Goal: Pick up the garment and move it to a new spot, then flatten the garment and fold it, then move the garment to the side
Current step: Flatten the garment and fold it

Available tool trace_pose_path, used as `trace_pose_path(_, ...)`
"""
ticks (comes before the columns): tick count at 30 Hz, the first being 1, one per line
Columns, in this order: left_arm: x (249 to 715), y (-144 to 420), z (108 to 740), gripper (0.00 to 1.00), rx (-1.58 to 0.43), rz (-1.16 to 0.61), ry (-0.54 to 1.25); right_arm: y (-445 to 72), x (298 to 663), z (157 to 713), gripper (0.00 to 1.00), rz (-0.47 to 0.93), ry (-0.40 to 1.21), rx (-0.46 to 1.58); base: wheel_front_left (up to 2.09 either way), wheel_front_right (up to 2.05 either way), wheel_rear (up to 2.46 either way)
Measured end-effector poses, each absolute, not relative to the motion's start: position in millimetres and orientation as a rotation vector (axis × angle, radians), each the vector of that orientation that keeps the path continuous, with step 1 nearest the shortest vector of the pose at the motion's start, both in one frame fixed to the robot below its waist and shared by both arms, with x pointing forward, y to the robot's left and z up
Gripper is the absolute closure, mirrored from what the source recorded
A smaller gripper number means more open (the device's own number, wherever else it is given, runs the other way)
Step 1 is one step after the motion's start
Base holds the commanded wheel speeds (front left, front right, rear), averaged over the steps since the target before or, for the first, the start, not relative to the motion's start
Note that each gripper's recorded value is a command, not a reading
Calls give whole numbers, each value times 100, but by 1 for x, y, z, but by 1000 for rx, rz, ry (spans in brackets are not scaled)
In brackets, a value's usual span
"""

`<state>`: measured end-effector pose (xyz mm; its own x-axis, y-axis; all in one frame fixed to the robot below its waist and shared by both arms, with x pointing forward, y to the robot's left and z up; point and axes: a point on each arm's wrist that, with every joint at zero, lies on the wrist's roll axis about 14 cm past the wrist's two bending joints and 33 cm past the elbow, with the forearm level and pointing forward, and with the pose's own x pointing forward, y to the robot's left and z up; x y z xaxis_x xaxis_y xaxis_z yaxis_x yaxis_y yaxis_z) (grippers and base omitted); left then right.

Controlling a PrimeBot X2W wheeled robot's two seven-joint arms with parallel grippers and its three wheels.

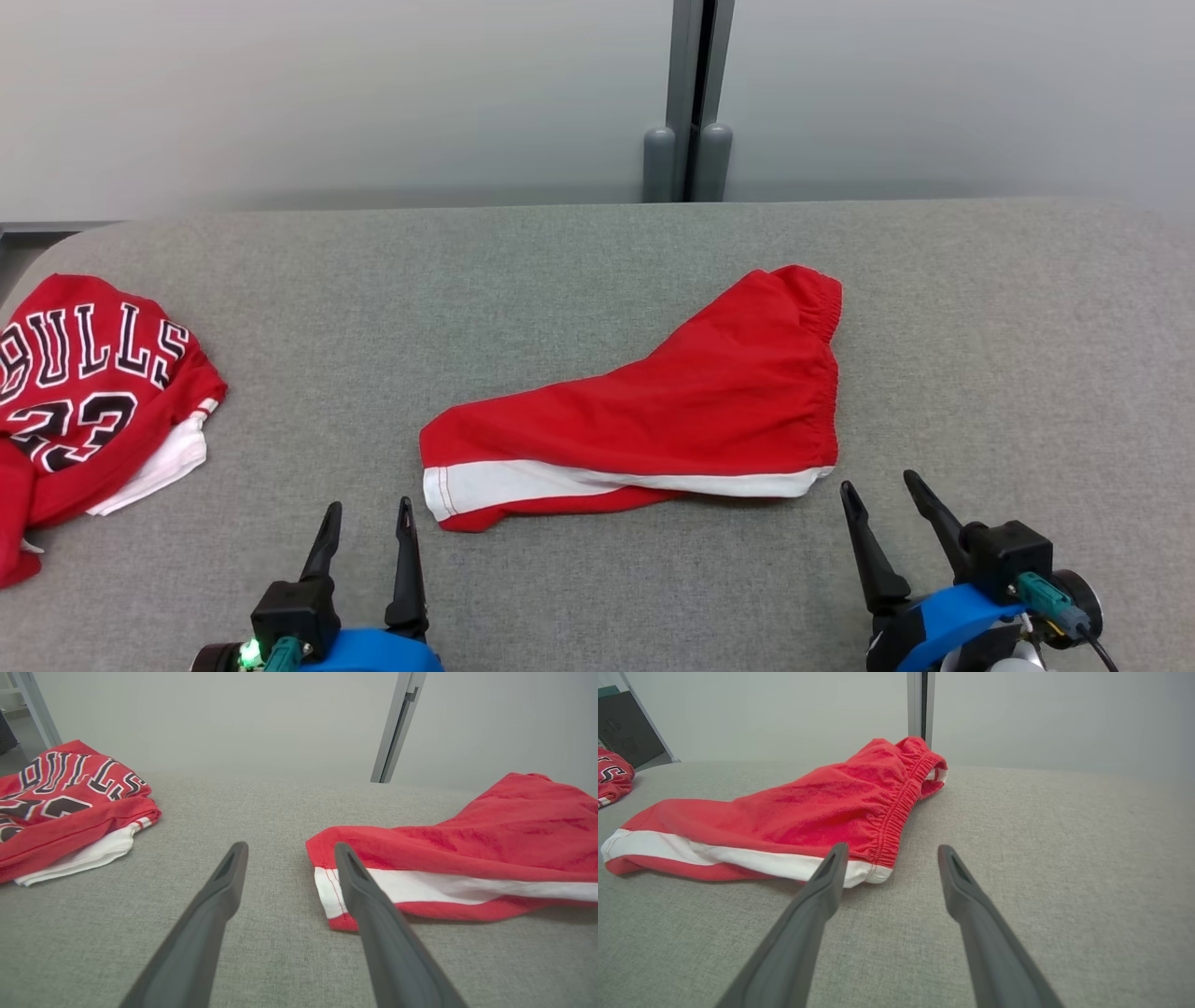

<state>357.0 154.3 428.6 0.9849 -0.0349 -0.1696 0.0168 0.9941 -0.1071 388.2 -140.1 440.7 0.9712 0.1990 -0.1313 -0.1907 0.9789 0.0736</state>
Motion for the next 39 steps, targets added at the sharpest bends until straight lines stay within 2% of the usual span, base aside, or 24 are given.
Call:
trace_pose_path(13,361,153,422,0,-96,-34,195,-132,415,398,0,203,277,123,0,0,0)
trace_pose_path(25,361,142,406,0,-138,-69,248,-132,413,384,0,235,321,80,0,0,0)
trace_pose_path(34,364,141,401,0,-135,-74,264,-117,417,379,0,319,334,17,0,0,0)
trace_pose_path(35,364,142,400,0,-132,-72,266,-117,417,379,10,322,335,14,0,0,0)
trace_pose_path(37,364,145,399,0,-128,-65,270,-115,417,378,19,337,337,2,0,0,0)
trace_pose_path(38,364,145,399,0,-128,-64,271,-113,416,377,28,346,339,-3,0,0,0)
trace_pose_path(39,364,145,398,0,-129,-63,273,-111,416,377,50,356,340,-9,0,0,0)
